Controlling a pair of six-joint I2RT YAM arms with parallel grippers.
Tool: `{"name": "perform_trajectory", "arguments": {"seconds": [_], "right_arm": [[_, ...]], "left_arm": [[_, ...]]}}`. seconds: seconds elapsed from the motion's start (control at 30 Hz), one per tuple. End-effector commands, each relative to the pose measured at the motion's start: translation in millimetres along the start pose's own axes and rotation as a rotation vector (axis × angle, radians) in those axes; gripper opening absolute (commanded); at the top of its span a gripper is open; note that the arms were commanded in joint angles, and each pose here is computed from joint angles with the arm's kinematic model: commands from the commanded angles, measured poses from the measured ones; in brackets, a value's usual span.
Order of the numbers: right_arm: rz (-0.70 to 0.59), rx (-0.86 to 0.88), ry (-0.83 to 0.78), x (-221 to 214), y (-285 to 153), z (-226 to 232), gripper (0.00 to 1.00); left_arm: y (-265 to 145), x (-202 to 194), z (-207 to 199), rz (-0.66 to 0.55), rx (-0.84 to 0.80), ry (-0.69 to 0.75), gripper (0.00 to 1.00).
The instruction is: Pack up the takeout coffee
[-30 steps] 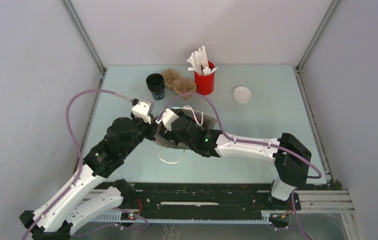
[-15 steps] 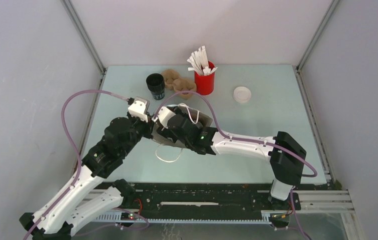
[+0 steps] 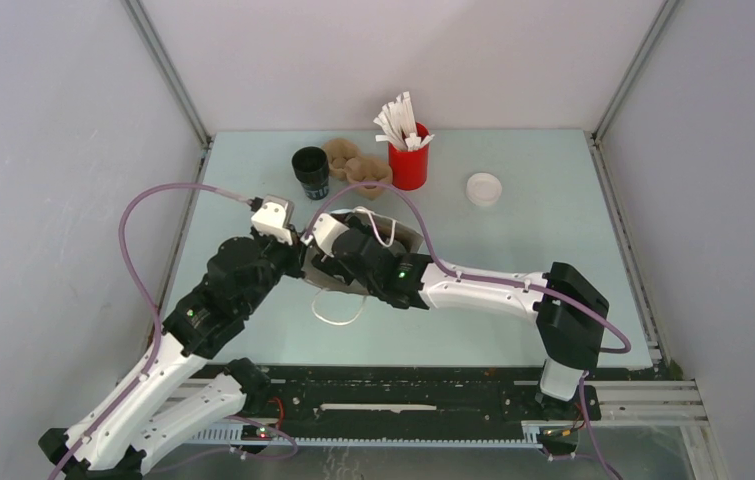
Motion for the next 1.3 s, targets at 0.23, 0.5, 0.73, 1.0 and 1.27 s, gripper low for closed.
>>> {"name": "perform_trajectory", "arguments": {"seconds": [0.23,0.5,0.73,1.0,1.27], "right_arm": [[-0.086,-0.091,0.165,16.3,-4.0,-37.5,0.50],[-0.047,-0.013,0.147,7.1,-12.6,-39.0,0.50],[-0.036,-0.009,0.069,4.8,-11.9,-36.7,0.50],[0.014,-0.009,0.002,-0.5,-5.0,-31.3,0.49],[0.073,0.049,-0.044,-6.0,-2.9,-15.1,0.51]], "left_arm": [[-9.2,-53.1,-27.4,0.148,-0.215,-0.039,0.00],[-13.3,-71.4,-16.7,0.158,-0.189,0.010,0.00],[-18.3,-78.8,-9.6,0.144,-0.167,0.021,0.00],[-19.0,-70.2,-14.9,0.124,-0.198,0.017,0.00],[-21.8,-35.2,-18.5,0.100,-0.178,-0.001,0.00]]}}
Point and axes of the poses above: each gripper's point midway between its finger pads, its own y axis out along the fingers, its own z axis along the line the jaws close on, x = y × z, the point moved 4 cm from there along -y, back along the fingers, and after that the axes turned 3 degrees about -y, right-handed, at the moved point
